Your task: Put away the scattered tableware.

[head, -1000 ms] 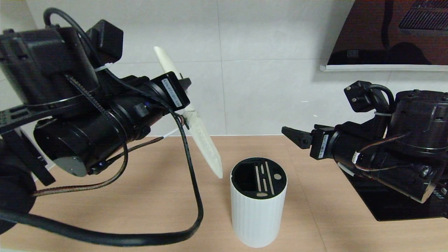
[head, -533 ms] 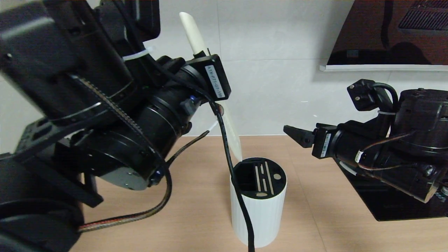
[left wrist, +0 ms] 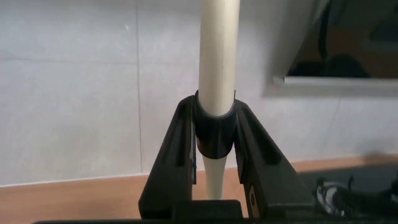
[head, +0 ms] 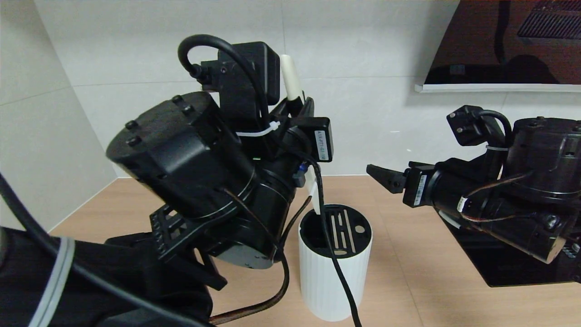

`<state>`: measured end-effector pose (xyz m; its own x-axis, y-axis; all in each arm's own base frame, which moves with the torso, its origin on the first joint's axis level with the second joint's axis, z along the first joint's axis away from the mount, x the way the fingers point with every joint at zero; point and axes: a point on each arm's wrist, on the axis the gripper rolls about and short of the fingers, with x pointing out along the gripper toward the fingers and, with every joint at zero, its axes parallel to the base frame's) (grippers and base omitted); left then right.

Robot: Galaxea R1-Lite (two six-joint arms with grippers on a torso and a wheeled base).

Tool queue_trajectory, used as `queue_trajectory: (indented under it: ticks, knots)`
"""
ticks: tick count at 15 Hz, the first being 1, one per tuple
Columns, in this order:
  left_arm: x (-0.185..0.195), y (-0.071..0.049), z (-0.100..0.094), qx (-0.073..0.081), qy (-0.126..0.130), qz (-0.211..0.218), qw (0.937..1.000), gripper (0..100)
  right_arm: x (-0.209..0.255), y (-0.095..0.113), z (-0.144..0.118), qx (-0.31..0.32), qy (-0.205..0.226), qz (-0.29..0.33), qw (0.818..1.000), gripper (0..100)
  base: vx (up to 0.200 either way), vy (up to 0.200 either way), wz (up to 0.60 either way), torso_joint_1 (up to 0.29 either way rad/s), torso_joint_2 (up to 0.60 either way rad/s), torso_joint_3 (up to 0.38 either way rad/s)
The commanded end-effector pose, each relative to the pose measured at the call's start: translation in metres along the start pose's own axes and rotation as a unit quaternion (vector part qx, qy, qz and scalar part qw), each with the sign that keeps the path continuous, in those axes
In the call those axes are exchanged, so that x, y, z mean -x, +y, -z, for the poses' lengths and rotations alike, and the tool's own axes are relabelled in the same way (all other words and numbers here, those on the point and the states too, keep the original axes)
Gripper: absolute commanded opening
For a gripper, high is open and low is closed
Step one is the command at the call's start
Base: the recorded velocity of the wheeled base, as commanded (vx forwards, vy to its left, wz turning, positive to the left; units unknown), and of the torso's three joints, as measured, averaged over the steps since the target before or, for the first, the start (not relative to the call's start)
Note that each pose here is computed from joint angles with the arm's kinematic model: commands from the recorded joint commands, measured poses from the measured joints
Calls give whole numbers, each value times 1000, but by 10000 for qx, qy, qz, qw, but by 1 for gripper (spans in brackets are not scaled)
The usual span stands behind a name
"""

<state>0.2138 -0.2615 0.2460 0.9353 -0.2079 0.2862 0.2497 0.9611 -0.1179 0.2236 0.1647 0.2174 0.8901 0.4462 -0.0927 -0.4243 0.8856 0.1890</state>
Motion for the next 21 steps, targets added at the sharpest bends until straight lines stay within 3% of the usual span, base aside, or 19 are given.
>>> queue_trajectory:
  ticks: [1, 15, 21]
  knots:
    - [-1, -4, 12, -74, 123, 31, 9999, 0, -1, 0, 2, 6, 41, 5, 10000, 100, 0, 0, 0, 0, 0, 0]
    - [1, -15, 66, -238, 714, 130, 9971, 0, -3, 0, 5, 16, 91, 23, 10000, 100, 0, 0, 0, 0, 0, 0]
    - [8, -17, 89, -405, 1025, 195, 9937, 0, -3, -1, 7, 22, 123, 14, 9999, 100, 0, 0, 0, 0, 0, 0]
